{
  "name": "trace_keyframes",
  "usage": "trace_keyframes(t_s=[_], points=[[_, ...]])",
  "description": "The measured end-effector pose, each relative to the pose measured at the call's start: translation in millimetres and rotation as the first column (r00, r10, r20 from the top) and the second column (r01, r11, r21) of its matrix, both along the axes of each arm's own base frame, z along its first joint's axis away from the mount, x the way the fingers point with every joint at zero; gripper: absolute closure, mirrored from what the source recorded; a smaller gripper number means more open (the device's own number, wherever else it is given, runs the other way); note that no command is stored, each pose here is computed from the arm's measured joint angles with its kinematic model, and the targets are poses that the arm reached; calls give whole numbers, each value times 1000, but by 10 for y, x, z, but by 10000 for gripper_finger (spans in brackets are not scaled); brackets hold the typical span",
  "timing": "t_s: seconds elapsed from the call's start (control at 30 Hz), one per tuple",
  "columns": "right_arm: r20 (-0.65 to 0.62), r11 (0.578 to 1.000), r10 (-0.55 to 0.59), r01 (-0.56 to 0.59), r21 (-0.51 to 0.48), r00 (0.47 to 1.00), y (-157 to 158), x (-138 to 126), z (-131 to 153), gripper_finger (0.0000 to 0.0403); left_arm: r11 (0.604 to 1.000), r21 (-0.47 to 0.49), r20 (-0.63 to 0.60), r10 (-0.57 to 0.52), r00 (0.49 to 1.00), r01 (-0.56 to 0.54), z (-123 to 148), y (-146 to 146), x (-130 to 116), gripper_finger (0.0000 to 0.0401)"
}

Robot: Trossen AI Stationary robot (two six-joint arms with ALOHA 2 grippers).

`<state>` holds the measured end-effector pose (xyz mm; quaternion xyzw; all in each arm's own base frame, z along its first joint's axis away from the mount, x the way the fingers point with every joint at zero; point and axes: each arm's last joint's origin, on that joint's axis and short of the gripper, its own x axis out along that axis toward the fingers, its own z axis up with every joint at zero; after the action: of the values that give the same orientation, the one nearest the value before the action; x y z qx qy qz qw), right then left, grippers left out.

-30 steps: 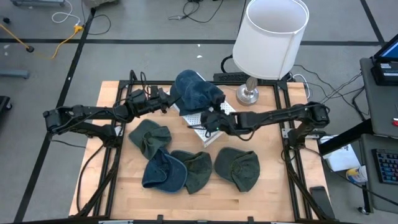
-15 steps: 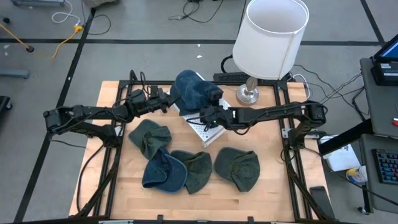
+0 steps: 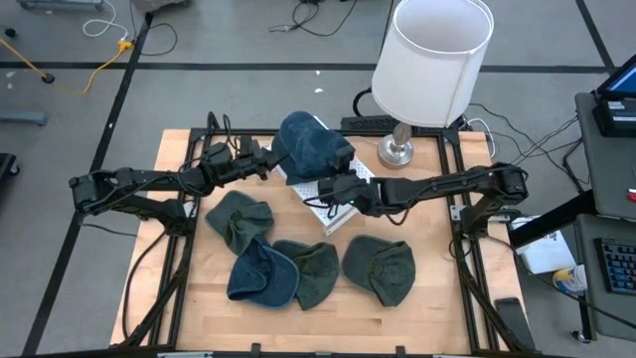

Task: Pick & Place hat
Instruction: Stack the top blue cap on the blue cap on the shelf

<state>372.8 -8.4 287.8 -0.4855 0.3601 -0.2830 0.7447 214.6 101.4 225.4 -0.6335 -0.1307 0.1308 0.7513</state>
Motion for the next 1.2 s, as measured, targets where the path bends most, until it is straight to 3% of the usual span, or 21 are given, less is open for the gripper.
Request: trace_keyframes(t_s=[0.17,0.3,0.57,0.73,0.97,1.2], points=[[53,997,40,-36,-74,998,33,-10,196,383,1000,6,15,-18,1000,18,16,-5,1,401],[19,991,51,-48,-124,999,3,-6,229,383,1000,9,30,-19,999,19,48,-13,-15,401],[24,989,75,-71,-128,997,-18,-1,248,383,999,22,18,27,999,-28,137,-45,-116,401],[-32,972,103,-108,-211,994,15,10,296,383,998,48,6,30,1000,-30,208,-72,-206,401],[-141,952,50,-90,-293,989,-103,3,320,383,998,59,13,-26,1000,25,242,-64,-251,401],[-142,939,8,-56,-338,990,-252,10,463,383,998,37,-32,-44,999,46,193,-74,-244,401]])
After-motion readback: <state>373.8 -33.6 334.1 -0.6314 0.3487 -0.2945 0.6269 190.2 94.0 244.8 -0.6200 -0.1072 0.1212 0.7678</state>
